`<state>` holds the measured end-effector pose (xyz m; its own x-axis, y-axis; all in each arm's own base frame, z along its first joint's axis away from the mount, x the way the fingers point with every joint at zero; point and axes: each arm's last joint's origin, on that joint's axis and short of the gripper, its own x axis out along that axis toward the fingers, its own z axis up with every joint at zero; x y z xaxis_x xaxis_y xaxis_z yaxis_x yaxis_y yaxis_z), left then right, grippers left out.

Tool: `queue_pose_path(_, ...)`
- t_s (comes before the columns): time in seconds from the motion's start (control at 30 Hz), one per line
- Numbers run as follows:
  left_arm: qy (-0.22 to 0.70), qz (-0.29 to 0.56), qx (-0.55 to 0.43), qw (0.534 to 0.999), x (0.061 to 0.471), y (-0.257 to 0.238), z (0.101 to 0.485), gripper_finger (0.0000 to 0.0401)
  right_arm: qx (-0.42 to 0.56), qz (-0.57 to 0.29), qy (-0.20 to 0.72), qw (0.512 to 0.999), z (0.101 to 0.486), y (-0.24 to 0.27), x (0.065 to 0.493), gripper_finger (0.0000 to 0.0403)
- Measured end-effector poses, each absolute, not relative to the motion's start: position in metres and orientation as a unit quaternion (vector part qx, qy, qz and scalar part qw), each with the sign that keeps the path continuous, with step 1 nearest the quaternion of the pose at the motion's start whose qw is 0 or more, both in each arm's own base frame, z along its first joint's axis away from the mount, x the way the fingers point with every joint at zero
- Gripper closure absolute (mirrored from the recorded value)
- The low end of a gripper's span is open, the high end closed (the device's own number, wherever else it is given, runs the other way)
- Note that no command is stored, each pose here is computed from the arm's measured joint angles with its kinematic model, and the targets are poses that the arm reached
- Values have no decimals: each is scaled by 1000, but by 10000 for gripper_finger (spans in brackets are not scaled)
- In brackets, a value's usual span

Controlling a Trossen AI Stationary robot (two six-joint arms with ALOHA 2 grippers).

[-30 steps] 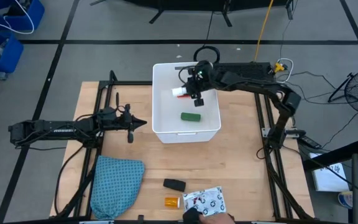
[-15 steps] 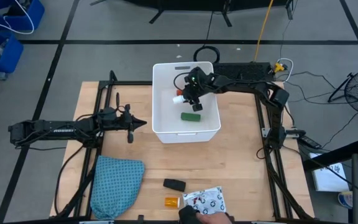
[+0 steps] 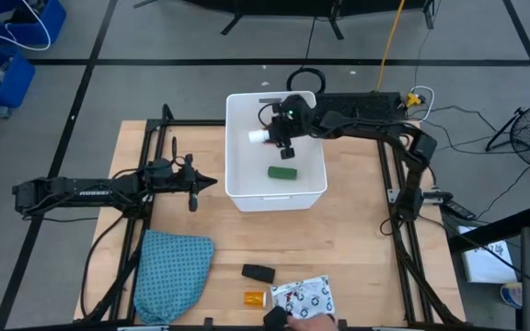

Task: Pick & place medical supplies in basket/bin
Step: Put the white medicine bottle into the white bin

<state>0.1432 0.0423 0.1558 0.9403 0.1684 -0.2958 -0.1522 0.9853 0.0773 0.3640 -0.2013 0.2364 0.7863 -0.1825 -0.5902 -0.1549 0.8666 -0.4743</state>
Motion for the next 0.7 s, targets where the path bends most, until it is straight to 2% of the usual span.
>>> queue_pose_path(0.33, 146, 81, 39, 985, 144, 43, 157, 393, -300, -17, 258, 918, 287, -190, 380, 250)
queue_pose_path(0.6, 143, 84, 47, 985, 144, 43, 158, 393, -221, -13, 311, 924, 236, -197, 400, 250)
queue_pose_path(0.7, 144, 84, 47, 985, 144, 43, 158, 393, -196, -34, 359, 912, 214, -199, 404, 250)
